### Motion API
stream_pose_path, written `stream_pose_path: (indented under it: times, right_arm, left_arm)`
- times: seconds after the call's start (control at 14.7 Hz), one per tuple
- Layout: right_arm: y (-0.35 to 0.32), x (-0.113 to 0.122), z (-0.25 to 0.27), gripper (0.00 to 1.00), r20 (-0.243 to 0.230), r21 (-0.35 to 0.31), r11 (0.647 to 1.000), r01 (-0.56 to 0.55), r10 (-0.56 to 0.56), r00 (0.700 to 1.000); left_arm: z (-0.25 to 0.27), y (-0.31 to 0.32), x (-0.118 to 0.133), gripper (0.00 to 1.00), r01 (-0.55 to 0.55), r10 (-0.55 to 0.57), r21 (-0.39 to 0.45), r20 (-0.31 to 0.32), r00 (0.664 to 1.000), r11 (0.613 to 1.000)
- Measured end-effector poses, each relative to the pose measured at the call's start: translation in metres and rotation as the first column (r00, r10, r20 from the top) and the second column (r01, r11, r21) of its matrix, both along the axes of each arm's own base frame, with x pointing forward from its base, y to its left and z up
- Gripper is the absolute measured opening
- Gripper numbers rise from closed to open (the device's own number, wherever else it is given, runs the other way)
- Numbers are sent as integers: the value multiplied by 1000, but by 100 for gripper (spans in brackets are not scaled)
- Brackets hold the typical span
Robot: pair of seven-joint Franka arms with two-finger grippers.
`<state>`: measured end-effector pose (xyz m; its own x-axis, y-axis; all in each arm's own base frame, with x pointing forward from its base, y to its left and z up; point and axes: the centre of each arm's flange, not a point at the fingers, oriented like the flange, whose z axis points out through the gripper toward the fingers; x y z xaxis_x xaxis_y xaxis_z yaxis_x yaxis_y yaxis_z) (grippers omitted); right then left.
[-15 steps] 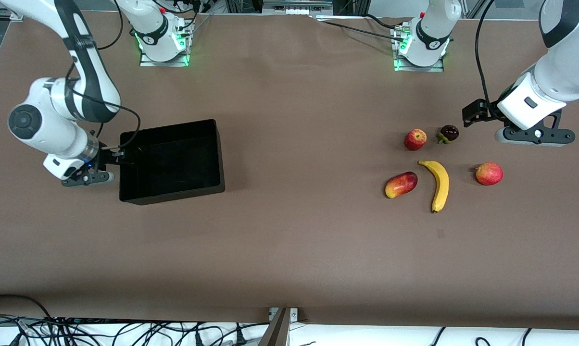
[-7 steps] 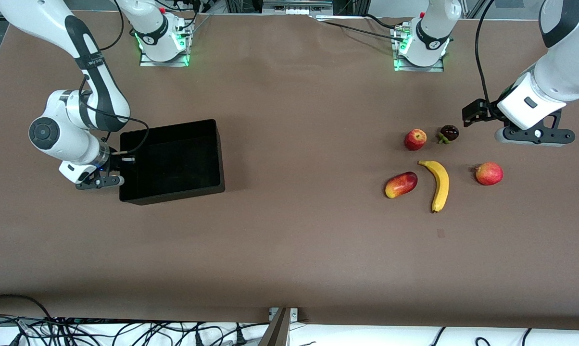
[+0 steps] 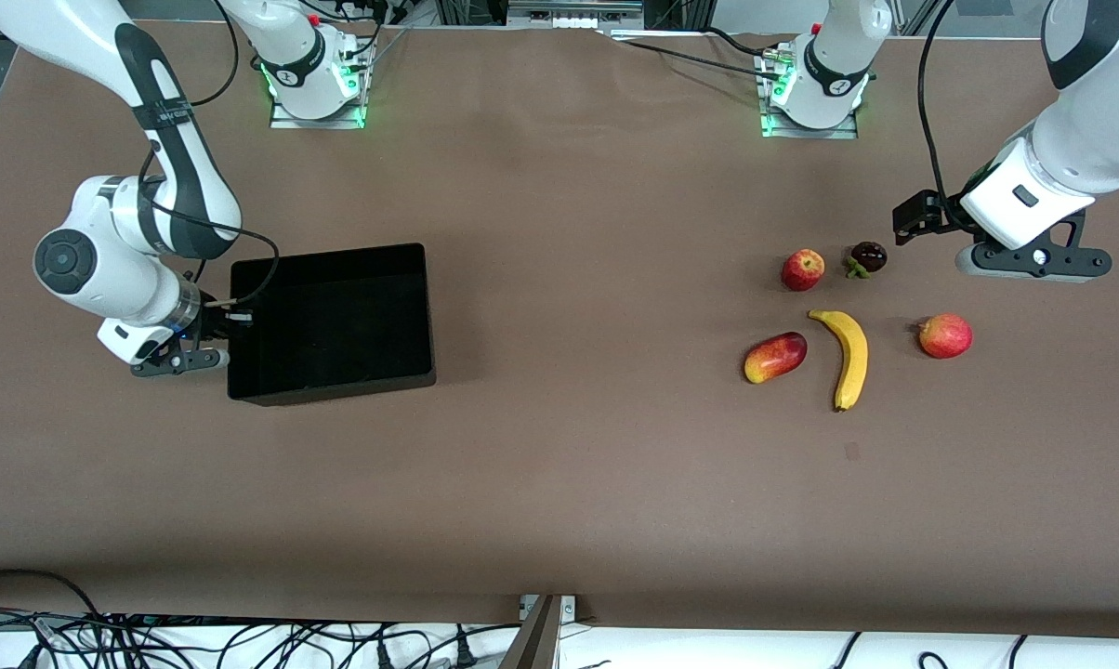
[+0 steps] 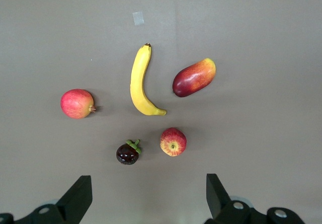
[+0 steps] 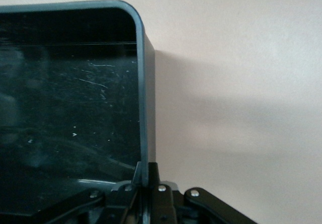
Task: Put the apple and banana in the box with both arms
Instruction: 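Push the black box with the right gripper toward the fruit, then withdraw the right gripper while the left gripper reaches the red apple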
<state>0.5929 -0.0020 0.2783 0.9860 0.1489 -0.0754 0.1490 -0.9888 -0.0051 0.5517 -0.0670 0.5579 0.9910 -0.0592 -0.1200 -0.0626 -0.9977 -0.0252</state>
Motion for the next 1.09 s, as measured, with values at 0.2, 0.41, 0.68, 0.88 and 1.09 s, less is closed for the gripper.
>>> stream_pose_path:
  times: [0.2, 0.41, 0.68, 0.88, 1.09]
  right_arm:
    - [55, 18, 38, 5, -9, 22, 999, 48, -48, 999]
    - [149, 16, 57, 5, -4, 70, 989, 130, -130, 992]
    - [300, -12, 41, 5, -64, 104, 962, 253, -248, 967]
    - [389, -38, 21, 5, -67, 135, 945, 297, -291, 954]
    - [431, -55, -1, 5, -56, 158, 947, 278, -273, 960]
  left_arm:
    - [0, 0, -1, 100, 0, 0, 1, -5, 1000, 1000]
    - [0, 0, -1, 100, 0, 0, 1, -7, 1000, 1000]
    - [0, -2, -1, 100, 3, -3, 1, -8, 1000, 1000]
    - [-2, -3, -1, 100, 6, -6, 1, -11, 1000, 1000]
    - [-10, -3, 9, 100, 6, -6, -3, -23, 1000, 1000]
